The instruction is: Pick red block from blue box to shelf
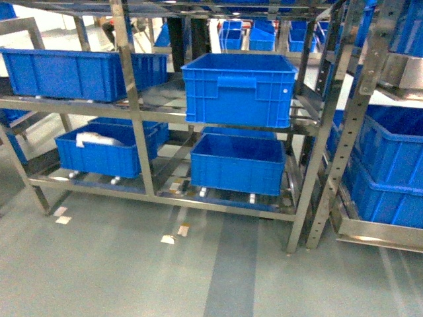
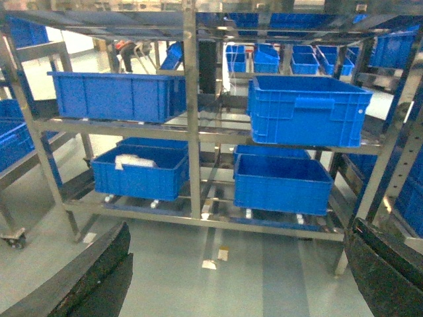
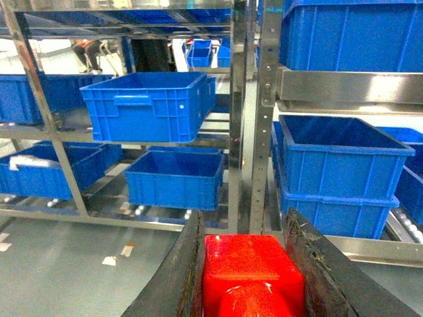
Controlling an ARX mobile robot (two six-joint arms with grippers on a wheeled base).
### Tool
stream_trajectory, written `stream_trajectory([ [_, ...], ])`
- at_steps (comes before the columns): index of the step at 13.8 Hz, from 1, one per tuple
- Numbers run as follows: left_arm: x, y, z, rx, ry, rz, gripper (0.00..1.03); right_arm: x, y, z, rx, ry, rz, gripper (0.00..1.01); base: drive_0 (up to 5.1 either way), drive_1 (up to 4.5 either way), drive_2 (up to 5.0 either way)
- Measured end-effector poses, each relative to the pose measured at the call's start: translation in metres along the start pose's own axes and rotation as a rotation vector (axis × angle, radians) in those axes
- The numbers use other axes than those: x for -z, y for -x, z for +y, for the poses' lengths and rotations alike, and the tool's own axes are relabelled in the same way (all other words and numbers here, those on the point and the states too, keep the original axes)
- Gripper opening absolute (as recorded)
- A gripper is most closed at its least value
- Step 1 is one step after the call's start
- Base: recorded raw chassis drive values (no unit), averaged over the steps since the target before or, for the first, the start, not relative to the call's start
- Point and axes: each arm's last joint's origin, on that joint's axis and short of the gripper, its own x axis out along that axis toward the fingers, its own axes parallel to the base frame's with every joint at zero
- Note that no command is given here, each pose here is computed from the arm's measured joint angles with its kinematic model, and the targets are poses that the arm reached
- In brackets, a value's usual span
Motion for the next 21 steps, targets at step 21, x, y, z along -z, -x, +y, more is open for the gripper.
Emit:
stream_trajectory([
  [21,0.0,0.0,0.0,0.0,0.0,0.0,0.98,0.0001,0.0,0.0,0.0,0.0,0.002,0.29,-1.1,0.07,-0.8],
])
